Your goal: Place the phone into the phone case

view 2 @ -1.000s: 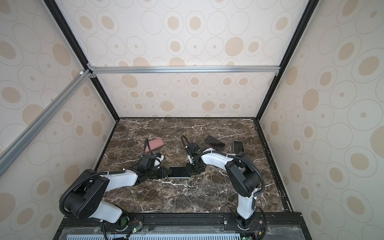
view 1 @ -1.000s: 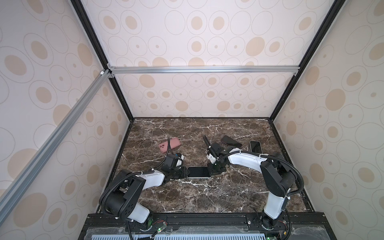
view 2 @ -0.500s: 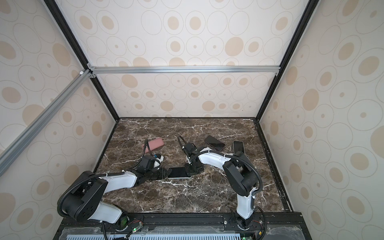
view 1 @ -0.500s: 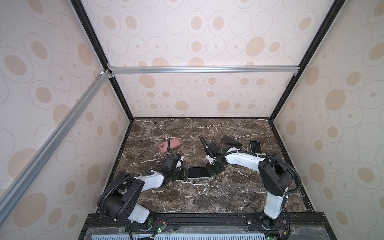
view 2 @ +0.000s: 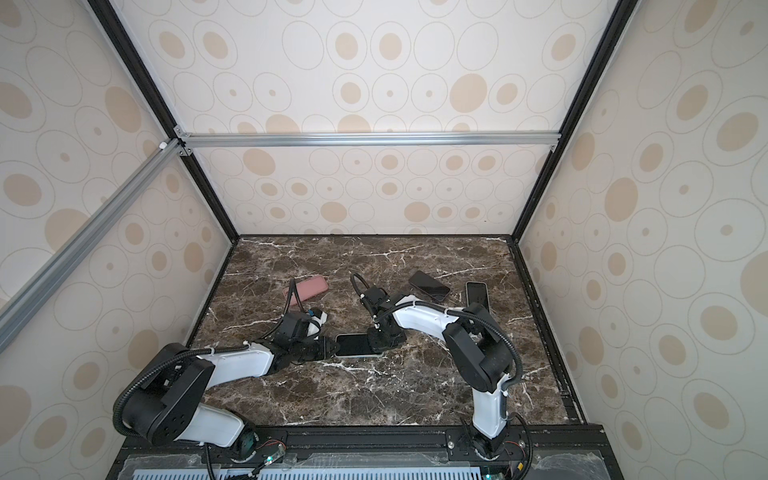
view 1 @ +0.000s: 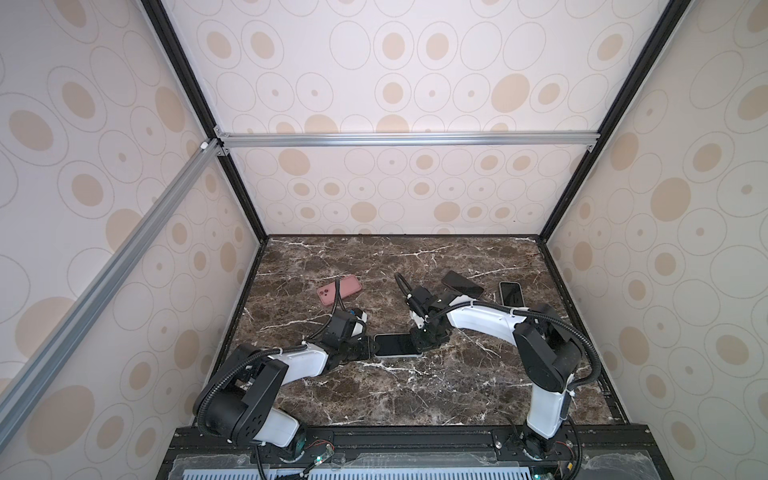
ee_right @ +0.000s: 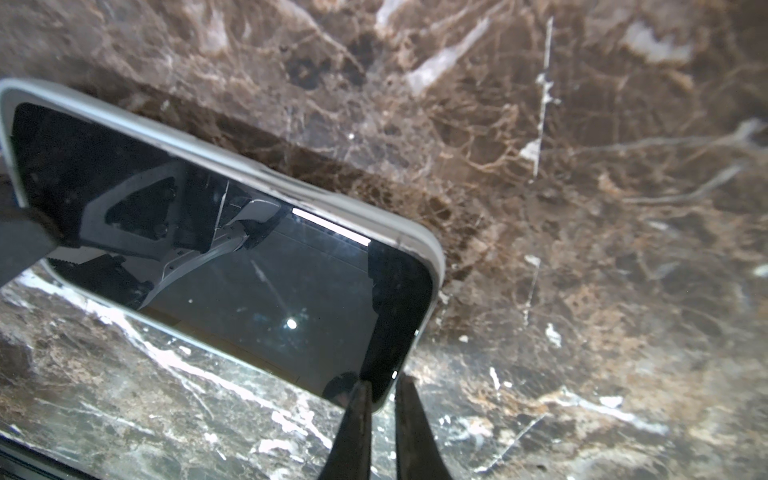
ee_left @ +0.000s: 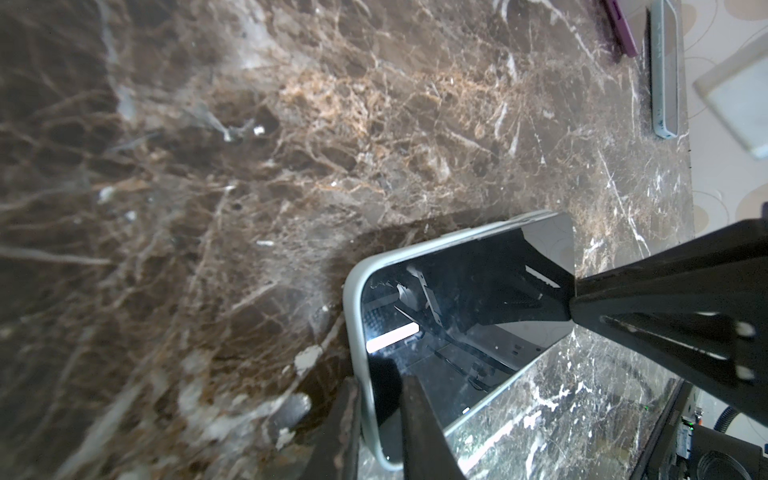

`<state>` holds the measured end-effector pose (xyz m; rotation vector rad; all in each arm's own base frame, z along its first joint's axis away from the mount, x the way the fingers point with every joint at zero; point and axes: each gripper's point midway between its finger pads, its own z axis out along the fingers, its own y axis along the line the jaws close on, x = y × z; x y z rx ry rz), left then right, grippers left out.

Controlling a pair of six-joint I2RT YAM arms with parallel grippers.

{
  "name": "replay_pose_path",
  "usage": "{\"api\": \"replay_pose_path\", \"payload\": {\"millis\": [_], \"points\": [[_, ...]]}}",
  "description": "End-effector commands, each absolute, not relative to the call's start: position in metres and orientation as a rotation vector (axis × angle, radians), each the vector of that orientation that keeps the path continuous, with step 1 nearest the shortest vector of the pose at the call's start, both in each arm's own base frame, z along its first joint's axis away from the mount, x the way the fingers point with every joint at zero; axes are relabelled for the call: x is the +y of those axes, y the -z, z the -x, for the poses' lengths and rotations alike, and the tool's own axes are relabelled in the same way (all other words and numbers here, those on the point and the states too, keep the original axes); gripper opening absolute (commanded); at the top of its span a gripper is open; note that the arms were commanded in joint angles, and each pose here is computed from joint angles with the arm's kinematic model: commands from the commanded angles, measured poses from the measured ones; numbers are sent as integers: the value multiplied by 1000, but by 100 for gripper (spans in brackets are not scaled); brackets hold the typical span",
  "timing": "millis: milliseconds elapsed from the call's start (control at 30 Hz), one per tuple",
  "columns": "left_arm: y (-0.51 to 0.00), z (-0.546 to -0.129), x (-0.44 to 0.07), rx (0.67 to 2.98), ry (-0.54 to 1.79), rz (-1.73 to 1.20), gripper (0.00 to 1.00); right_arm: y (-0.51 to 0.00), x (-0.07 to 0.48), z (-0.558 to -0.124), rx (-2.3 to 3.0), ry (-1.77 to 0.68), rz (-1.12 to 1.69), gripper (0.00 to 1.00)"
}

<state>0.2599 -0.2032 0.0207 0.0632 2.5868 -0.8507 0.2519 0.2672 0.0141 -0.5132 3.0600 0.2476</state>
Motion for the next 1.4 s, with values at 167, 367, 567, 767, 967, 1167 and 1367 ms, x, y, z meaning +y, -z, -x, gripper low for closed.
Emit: {"api": "replay_pose_path", "payload": {"millis": [167,367,567,767,967,1167,1367], "points": [[-10,-244,-201,2672,828,-50,19,128,213,-199,3247,163,671,12],[-11,-245,-200,2667,823,-44,19,134,208,-197,3254,200,677,12],[-11,-244,-199,2667,820,-36,19,139,206,-195,3259,213,678,12],[-11,-244,-197,2663,814,-28,19,143,203,-195,3261,234,675,12],[-13,-243,-196,2660,813,-22,19,145,203,-195,3265,241,672,11],[-18,-243,-195,2643,814,-13,20,146,205,-195,3270,241,687,11],[-16,-244,-195,2637,819,-8,20,148,205,-194,3284,269,713,12]]}}
